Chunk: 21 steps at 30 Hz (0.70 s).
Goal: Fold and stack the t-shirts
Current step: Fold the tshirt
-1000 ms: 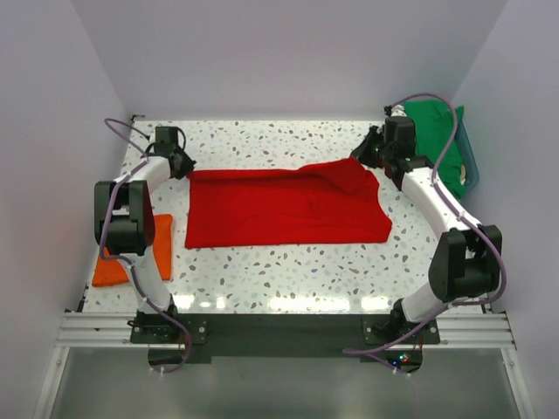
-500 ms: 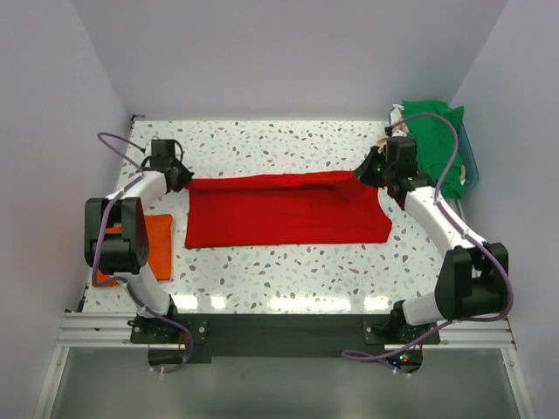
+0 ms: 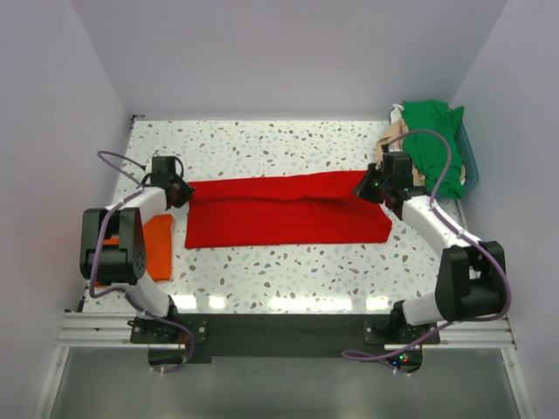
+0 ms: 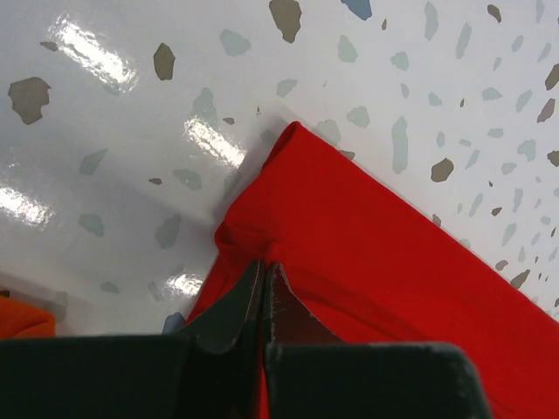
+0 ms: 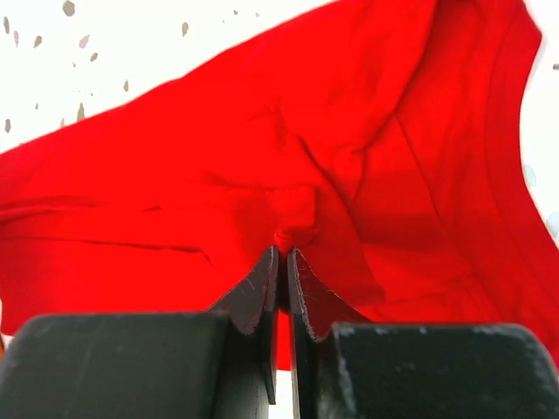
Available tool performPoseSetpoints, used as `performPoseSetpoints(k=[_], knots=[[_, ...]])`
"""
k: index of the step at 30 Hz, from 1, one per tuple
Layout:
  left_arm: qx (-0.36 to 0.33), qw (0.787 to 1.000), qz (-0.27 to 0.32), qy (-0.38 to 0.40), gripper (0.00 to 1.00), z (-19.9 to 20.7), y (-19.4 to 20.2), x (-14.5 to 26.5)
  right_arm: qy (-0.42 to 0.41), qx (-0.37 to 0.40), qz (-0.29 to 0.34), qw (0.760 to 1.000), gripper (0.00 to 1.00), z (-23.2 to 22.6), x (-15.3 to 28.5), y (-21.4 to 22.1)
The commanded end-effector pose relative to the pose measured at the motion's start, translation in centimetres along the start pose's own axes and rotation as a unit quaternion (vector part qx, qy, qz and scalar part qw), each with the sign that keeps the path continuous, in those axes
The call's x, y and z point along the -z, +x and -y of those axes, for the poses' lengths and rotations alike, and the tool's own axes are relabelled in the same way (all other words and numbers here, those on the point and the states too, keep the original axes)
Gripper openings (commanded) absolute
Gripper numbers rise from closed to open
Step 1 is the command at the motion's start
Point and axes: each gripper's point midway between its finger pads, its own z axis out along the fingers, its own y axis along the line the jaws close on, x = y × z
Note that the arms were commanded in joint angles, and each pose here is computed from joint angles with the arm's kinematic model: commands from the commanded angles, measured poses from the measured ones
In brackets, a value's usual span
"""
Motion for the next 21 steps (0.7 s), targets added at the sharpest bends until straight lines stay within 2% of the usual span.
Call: performPoseSetpoints(k=[1, 4, 9, 10, 12, 14, 21], knots=[[0.018, 0.999, 0.039, 0.033, 0.0, 1.2, -1.9, 1.2, -0.02, 0.002, 0.035, 0.999, 0.0, -1.0, 0.9, -1.3], [0.021, 0.998, 0.043, 0.038, 0.0, 1.1, -1.8, 1.6, -0.021, 0.001, 0.034, 0.999, 0.0, -0.8, 1.0, -0.9], [0.026, 0.998, 0.045, 0.041, 0.06, 0.5, -1.2, 2.4, -0.021, 0.0, 0.033, 0.999, 0.0, -0.5, 1.2, -0.3], [0.027, 0.998, 0.045, 0.043, 0.12, 0.5, -1.0, 2.5, -0.018, -0.001, 0.028, 0.999, 0.0, -0.2, 1.2, 0.3], [0.03, 0.997, 0.05, 0.046, 0.16, 0.2, -0.9, 3.0, -0.021, -0.002, 0.029, 0.999, 0.0, -0.2, 1.3, 0.5], [0.031, 0.997, 0.053, 0.047, 0.27, 0.0, -0.8, 3.4, -0.02, -0.005, 0.023, 1.0, 0.01, 0.1, 1.2, 1.2], [0.038, 0.994, 0.07, 0.071, 0.32, 0.3, -0.9, 4.5, -0.017, -0.008, 0.017, 1.0, 0.01, 0.7, 1.0, 2.2]])
